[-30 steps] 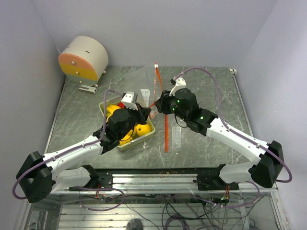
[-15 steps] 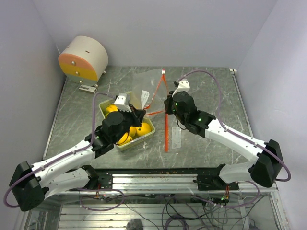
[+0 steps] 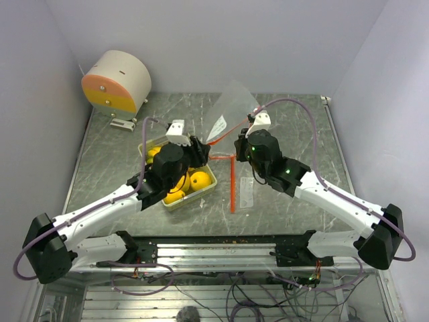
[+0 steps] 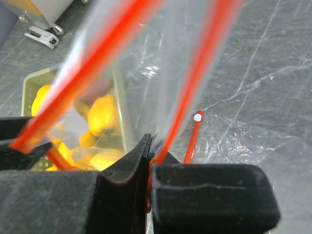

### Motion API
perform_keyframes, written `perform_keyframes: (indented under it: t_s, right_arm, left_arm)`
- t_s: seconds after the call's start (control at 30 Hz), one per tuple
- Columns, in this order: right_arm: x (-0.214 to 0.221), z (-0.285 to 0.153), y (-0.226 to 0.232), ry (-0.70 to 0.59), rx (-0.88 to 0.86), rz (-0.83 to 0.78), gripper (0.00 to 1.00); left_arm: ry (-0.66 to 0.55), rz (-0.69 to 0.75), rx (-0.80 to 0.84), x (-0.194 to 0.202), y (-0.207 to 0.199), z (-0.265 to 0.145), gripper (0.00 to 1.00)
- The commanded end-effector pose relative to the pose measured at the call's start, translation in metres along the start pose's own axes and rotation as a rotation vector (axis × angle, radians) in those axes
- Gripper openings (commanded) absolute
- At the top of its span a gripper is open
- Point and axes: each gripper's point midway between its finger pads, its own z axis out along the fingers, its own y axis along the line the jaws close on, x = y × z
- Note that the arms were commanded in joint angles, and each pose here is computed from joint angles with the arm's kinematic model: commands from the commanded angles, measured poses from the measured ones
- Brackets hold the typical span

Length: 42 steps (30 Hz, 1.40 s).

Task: Place the food in the zip-top bag and seal the zipper
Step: Open the zipper of the food storage bag.

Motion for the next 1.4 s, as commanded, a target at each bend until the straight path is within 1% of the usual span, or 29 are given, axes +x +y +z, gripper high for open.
perform_keyframes:
  t_s: [0.0, 0.07, 0.13, 0.27, 0.37, 0.57, 0.63, 0.77, 0.83, 0.97, 1.17, 1.23, 1.27, 1.3, 1.33, 1.37]
  right_arm:
    - [-0.017, -0.008, 0.012, -0.005, -0.03, -0.026, 0.0]
    - [-0.018, -0.009, 0.013, 0.005, -0.027, -0.032, 0.0]
    - [-0.018, -0.008, 0.014, 0.019, -0.017, -0.041, 0.0]
    - [-0.014, -0.004, 0.018, 0.053, -0.013, -0.063, 0.0]
    - [-0.012, -0.005, 0.025, 0.069, -0.043, -0.074, 0.0]
    - [-0.01, -0.012, 0.026, 0.089, -0.065, -0.099, 0.0]
    - [-0.009, -0.014, 0.025, 0.097, -0.064, -0.109, 0.0]
    - [-0.007, -0.016, 0.023, 0.114, -0.062, -0.13, 0.0]
    - [-0.008, -0.018, 0.025, 0.121, -0.074, -0.135, 0.0]
    - [-0.011, -0.022, 0.031, 0.122, -0.116, -0.131, 0.0]
    - [-0.007, -0.025, 0.045, 0.164, -0.185, -0.138, 0.0]
    - [-0.006, -0.027, 0.046, 0.173, -0.193, -0.137, 0.0]
    - [-0.006, -0.028, 0.045, 0.175, -0.194, -0.138, 0.0]
    - [-0.007, -0.03, 0.044, 0.172, -0.192, -0.137, 0.0]
    - [-0.007, -0.031, 0.041, 0.169, -0.185, -0.135, 0.0]
    - [-0.008, -0.032, 0.039, 0.165, -0.174, -0.136, 0.0]
  left_arm:
    - [-0.055, -0.009, 0.164, -0.025, -0.04, 0.007, 0.6]
    - [-0.064, -0.02, 0.189, -0.026, -0.046, 0.009, 0.67]
    - [-0.068, -0.028, 0.214, -0.028, -0.052, 0.011, 0.71]
    - [-0.075, -0.029, 0.255, -0.031, -0.064, 0.014, 0.76]
    - [-0.067, -0.007, 0.256, -0.029, -0.067, 0.022, 0.77]
    - [-0.038, 0.115, 0.194, -0.02, -0.062, 0.04, 0.77]
    - [-0.038, 0.153, 0.183, -0.02, -0.059, 0.041, 0.77]
    - [-0.04, 0.218, 0.214, -0.021, -0.062, 0.037, 0.77]
    - [-0.042, 0.246, 0.198, -0.02, -0.058, 0.037, 0.77]
    - [-0.022, 0.272, 0.167, -0.009, -0.049, 0.04, 0.76]
    - [-0.022, 0.253, 0.147, 0.005, -0.042, 0.046, 0.73]
    - [-0.032, 0.261, 0.111, 0.003, -0.036, 0.047, 0.71]
    - [-0.038, 0.267, 0.094, 0.002, -0.032, 0.047, 0.64]
    - [-0.046, 0.275, 0.071, -0.001, -0.028, 0.047, 0.55]
    - [-0.049, 0.281, 0.056, -0.002, -0.025, 0.047, 0.42]
    - [-0.053, 0.285, 0.039, -0.004, -0.022, 0.045, 0.25]
